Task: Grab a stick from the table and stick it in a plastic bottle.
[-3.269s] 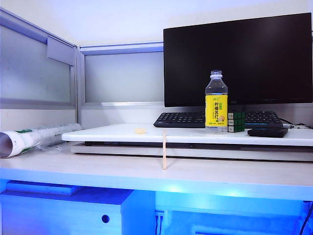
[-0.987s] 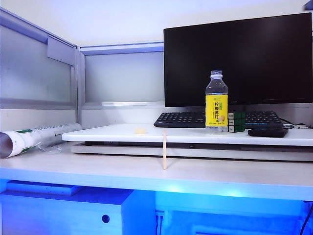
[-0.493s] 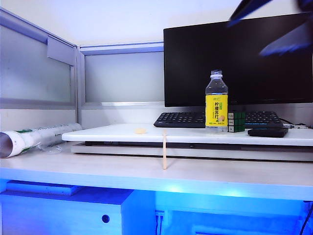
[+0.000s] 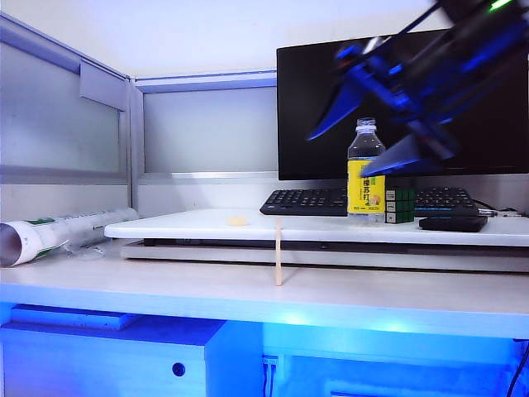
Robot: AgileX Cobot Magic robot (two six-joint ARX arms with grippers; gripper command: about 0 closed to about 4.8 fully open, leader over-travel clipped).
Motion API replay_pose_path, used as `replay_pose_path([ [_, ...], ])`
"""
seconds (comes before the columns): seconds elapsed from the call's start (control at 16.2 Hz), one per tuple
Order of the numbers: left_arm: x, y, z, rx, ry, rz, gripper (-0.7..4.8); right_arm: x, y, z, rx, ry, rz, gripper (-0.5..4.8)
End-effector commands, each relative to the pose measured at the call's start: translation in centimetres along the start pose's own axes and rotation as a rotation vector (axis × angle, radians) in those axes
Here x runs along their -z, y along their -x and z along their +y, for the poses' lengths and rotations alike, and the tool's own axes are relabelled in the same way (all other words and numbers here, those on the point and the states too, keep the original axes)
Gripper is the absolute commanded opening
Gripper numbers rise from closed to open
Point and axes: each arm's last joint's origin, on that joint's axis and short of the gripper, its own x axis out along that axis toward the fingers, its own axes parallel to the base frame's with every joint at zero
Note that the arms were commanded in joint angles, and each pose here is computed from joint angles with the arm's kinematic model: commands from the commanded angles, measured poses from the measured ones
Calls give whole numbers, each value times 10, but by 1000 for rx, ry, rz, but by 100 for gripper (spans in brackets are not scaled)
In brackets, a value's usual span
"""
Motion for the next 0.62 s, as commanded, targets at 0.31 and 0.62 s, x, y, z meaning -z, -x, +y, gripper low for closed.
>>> replay_pose_path([
  [0.31,-6,0,-1,7,-39,-47,-5,-8,-132,-28,61,-74,117,479],
  [0.62,-6,0,-1,6,-39,-47,-5,-13,-154,-28,66,-109,102,479],
])
